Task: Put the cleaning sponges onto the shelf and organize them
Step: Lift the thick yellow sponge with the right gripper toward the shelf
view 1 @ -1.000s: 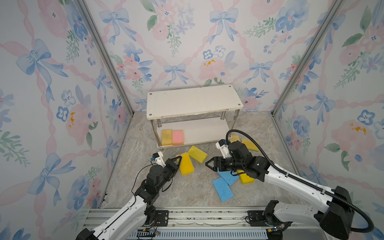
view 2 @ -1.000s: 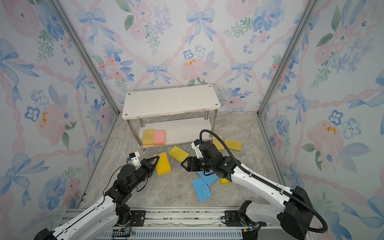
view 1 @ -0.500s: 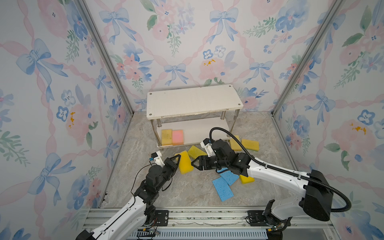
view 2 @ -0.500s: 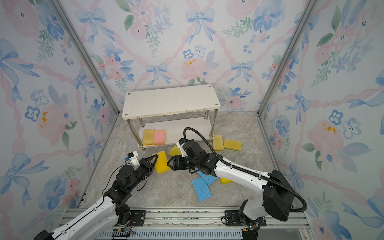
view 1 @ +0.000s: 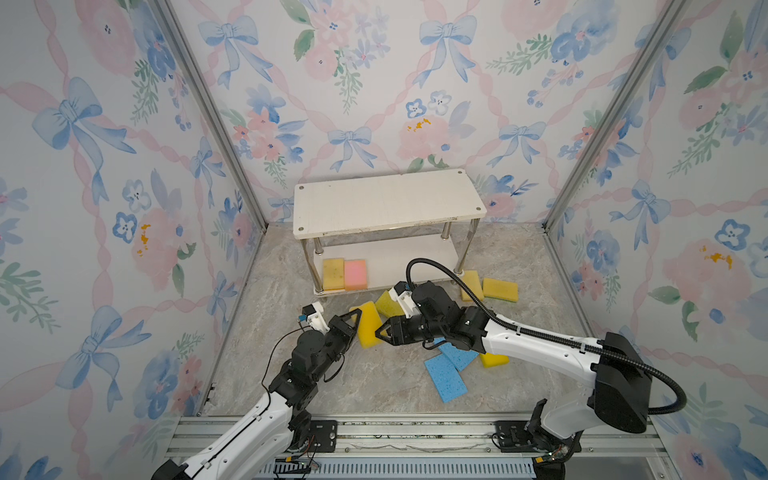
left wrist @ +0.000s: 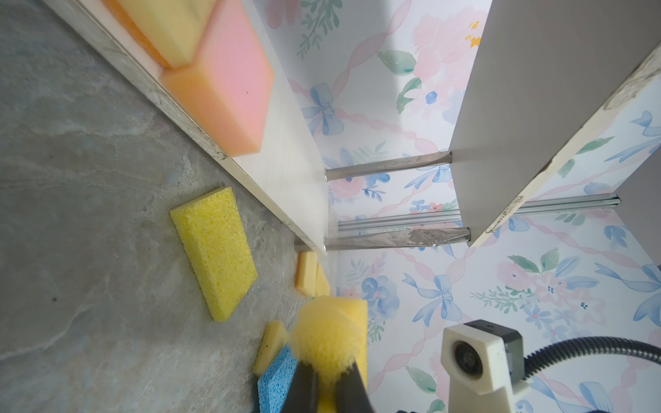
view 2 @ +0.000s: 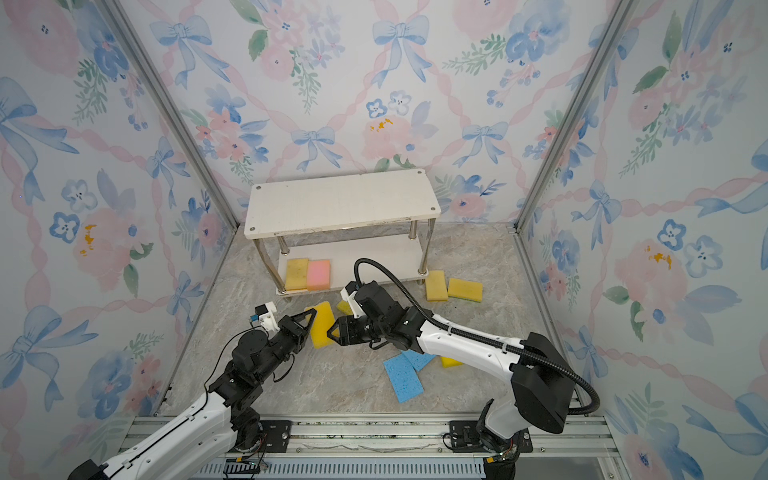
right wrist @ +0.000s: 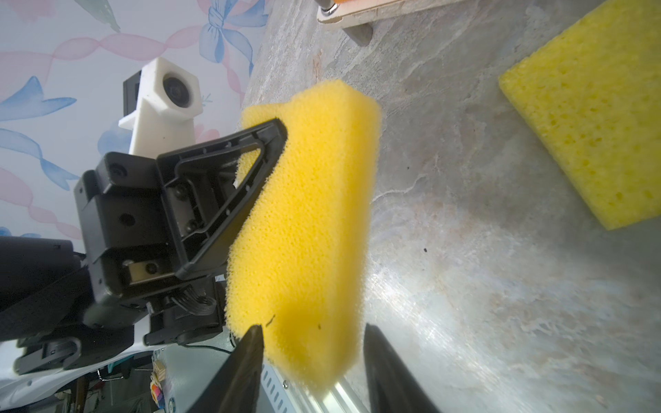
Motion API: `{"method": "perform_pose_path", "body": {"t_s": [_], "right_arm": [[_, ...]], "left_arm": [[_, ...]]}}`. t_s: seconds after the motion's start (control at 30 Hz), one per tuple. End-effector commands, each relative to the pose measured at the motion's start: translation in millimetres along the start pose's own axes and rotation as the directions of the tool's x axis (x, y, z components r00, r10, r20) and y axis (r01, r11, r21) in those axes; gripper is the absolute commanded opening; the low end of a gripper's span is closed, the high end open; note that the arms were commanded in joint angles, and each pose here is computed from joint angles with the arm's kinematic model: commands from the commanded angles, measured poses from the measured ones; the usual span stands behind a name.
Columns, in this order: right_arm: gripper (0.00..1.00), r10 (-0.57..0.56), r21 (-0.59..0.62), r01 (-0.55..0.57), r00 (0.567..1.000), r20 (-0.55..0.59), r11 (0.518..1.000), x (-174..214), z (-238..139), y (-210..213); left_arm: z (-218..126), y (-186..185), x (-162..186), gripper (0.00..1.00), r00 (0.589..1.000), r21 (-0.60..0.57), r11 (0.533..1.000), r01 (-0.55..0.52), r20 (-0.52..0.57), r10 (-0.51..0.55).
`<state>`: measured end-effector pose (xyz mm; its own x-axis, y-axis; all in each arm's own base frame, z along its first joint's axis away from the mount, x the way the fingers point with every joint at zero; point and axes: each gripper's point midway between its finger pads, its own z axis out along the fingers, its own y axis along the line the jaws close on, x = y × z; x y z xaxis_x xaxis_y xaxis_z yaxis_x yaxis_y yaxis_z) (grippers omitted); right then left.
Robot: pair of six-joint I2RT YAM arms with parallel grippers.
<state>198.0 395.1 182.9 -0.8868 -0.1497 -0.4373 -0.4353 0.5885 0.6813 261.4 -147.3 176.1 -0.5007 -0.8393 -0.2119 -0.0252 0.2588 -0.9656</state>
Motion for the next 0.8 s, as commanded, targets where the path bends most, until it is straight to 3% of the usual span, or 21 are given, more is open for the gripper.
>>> {"method": "perform_pose_path", "body": {"t_s": [0.0, 0.3, 0.47, 0.6, 0.7, 0.77], "right_arm": [[0.42, -0.015, -0.038, 0.015, 1.0, 0.009, 0.999, -4.9, 2.2, 14.4], [0.3, -0.016, -0.047, 0.016, 1.0, -0.004, 0.999, -1.9, 7.0, 18.2], [0.14, -0.012, -0.04, 0.012, 1.0, 0.005, 0.999, -2.5, 6.6, 17.9], [0.07, -0.011, -0.027, 0.011, 1.0, 0.025, 1.0, -5.7, 4.3, 16.3], [0.04, -0.005, -0.004, 0.005, 0.999, 0.053, 1.0, -10.3, 1.8, 12.9], [0.04, 0.004, 0.017, -0.005, 0.997, 0.08, 1.0, -16.4, 0.2, 9.3]], "left_arm": [[-0.3, -18.6, -3.4, 0.08, 1.0, 0.053, 0.998, -0.025, 0.013, 0.025], [-1.1, -21.3, -3.5, 0.08, 1.0, 0.061, 0.998, -0.026, 0.012, 0.026], [-0.9, -20.4, -2.6, 0.08, 1.0, 0.06, 0.998, -0.027, 0.007, 0.027], [-1.2, -19.4, -2.7, 0.1, 1.0, 0.059, 0.998, -0.031, 0.006, 0.03], [-0.6, -16.3, -2.0, 0.19, 0.999, 0.05, 0.998, -0.043, -0.004, 0.043], [0.4, -13.9, -1.8, 0.37, 0.998, 0.037, 0.997, -0.06, -0.017, 0.061]]}}
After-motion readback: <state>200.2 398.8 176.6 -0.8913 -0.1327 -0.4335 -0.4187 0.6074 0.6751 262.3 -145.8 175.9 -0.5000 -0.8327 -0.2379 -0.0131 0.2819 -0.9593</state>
